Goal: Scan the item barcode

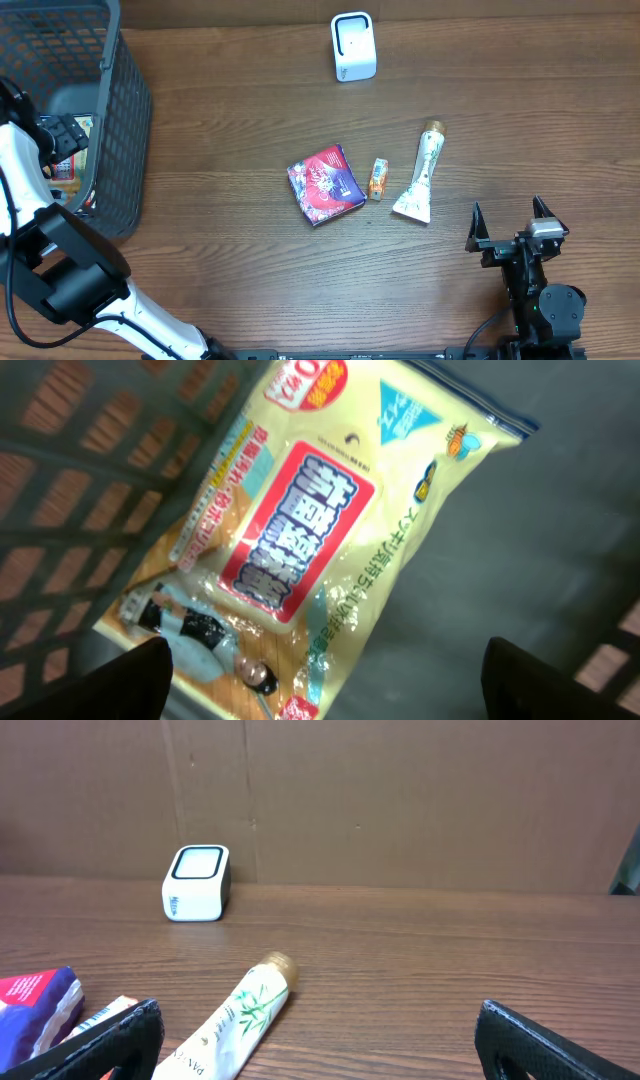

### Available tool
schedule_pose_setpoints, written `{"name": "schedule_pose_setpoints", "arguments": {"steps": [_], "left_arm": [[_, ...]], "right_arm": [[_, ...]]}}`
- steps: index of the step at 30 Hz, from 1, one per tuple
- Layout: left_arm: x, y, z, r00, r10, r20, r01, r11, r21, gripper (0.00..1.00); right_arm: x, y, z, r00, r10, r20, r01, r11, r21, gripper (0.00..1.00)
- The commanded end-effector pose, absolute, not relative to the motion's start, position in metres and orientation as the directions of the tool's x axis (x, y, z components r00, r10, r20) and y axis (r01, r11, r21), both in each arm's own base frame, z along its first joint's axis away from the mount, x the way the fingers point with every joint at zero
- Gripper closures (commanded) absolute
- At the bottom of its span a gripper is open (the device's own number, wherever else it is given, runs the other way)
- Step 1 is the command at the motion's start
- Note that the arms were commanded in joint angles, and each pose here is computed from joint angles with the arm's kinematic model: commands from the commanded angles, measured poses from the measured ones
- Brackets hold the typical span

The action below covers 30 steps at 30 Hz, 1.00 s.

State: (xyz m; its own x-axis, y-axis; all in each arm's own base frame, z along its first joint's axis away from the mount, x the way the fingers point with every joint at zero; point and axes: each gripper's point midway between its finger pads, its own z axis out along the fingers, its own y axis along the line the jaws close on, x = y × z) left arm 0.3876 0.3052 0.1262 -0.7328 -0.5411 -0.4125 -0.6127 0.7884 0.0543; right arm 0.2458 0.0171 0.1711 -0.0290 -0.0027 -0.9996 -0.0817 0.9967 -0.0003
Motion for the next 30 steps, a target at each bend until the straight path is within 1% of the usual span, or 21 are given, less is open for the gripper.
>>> {"name": "schedule_pose_setpoints", "arguments": {"steps": [1, 7, 11, 16, 17, 19, 21, 25, 27, 29, 30], "left_arm": [[0.385, 0.3, 0.105, -0.788, -0.48, -0.386, -0.553, 0.827, 0.1, 0.1], [0.381, 0.291, 0.071, -0.839, -0.409, -0.359, -0.479, 0.868, 0.129, 0.11], [0.374, 0.29, 0.051, -0.84, -0.411, -0.354, -0.483, 0.865, 0.14, 0.1], [0.359, 0.297, 0.032, -0.843, -0.418, -0.34, -0.501, 0.839, 0.211, 0.1], [0.357, 0.297, 0.029, -0.845, -0.416, -0.336, -0.499, 0.839, 0.217, 0.1], [0.354, 0.294, 0.022, -0.851, -0.41, -0.328, -0.49, 0.845, 0.215, 0.14], [0.351, 0.291, 0.015, -0.853, -0.412, -0.321, -0.489, 0.846, 0.213, 0.2], [0.344, 0.286, 0.007, -0.859, -0.416, -0.299, -0.484, 0.85, 0.209, 0.43], [0.343, 0.285, 0.006, -0.86, -0.417, -0.295, -0.484, 0.85, 0.208, 0.56], [0.342, 0.284, 0.006, -0.861, -0.419, -0.288, -0.483, 0.851, 0.207, 0.77], [0.341, 0.283, 0.005, -0.862, -0.421, -0.282, -0.482, 0.851, 0.206, 0.85]], "right_arm": [[0.246, 0.017, 0.17, -0.023, -0.004, -1.0, -0.079, 0.997, -0.002, 0.0], [0.246, 0.017, 0.17, -0.023, -0.004, -1.0, -0.078, 0.997, -0.002, 0.0], [0.246, 0.017, 0.17, -0.023, -0.004, -1.0, -0.078, 0.997, -0.002, 0.0], [0.246, 0.017, 0.17, -0.023, -0.004, -1.0, -0.078, 0.997, -0.002, 0.0], [0.246, 0.017, 0.17, -0.023, -0.003, -1.0, -0.079, 0.997, -0.001, 0.0], [0.246, 0.017, 0.17, -0.023, -0.003, -1.0, -0.079, 0.997, -0.001, 0.0], [0.246, 0.017, 0.17, -0.023, -0.003, -1.0, -0.079, 0.997, -0.001, 0.0], [0.246, 0.017, 0.17, -0.023, -0.003, -1.0, -0.079, 0.997, -0.001, 0.0], [0.246, 0.017, 0.17, -0.023, -0.003, -1.0, -0.079, 0.997, -0.001, 0.0], [0.246, 0.017, 0.17, -0.023, -0.003, -1.0, -0.079, 0.997, -0.001, 0.0], [0.246, 0.017, 0.17, -0.023, -0.004, -1.0, -0.079, 0.997, -0.002, 0.0]]}}
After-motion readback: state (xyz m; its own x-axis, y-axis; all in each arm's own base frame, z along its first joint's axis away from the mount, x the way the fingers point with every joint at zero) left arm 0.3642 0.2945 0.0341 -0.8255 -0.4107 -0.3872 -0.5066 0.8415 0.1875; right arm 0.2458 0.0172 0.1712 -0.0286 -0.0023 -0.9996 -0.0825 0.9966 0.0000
